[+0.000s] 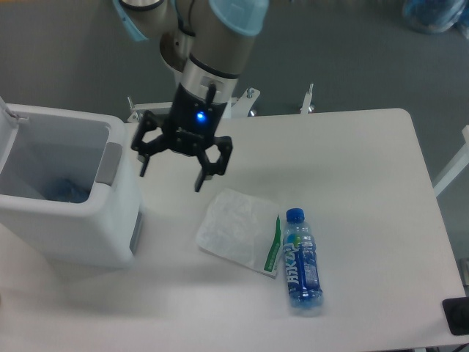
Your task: Open the trash can
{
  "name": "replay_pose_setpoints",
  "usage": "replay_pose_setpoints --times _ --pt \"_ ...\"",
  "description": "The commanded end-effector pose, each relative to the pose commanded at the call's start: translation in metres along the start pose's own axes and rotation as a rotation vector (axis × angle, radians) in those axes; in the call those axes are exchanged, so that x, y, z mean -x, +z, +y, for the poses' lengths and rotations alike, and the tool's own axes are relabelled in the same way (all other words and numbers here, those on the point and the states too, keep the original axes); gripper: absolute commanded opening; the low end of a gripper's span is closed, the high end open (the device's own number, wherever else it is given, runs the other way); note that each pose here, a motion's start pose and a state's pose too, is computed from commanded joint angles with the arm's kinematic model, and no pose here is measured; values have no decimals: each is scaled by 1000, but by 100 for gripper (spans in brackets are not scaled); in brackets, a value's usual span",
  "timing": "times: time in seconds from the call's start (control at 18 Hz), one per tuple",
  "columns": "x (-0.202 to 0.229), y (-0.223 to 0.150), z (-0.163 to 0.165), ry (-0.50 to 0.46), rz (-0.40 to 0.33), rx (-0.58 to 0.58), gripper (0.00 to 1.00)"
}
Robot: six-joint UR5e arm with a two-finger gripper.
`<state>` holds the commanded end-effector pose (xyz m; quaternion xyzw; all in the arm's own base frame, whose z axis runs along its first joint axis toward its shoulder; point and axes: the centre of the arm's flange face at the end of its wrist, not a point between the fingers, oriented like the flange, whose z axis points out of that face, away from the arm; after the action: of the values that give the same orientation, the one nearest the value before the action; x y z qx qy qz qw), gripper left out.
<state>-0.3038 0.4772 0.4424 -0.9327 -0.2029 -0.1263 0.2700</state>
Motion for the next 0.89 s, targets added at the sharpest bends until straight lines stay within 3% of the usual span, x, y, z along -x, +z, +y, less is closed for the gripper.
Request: replay_pose_setpoints --times 0.28,0.44,0.61,0.89 --pt "52 8 12 137 -204 125 100" --pt "126 -7 27 242 -229 155 100" --pt "163 -22 39 420 -232 182 100" --pt "199 -29 50 463 -262 235 100"
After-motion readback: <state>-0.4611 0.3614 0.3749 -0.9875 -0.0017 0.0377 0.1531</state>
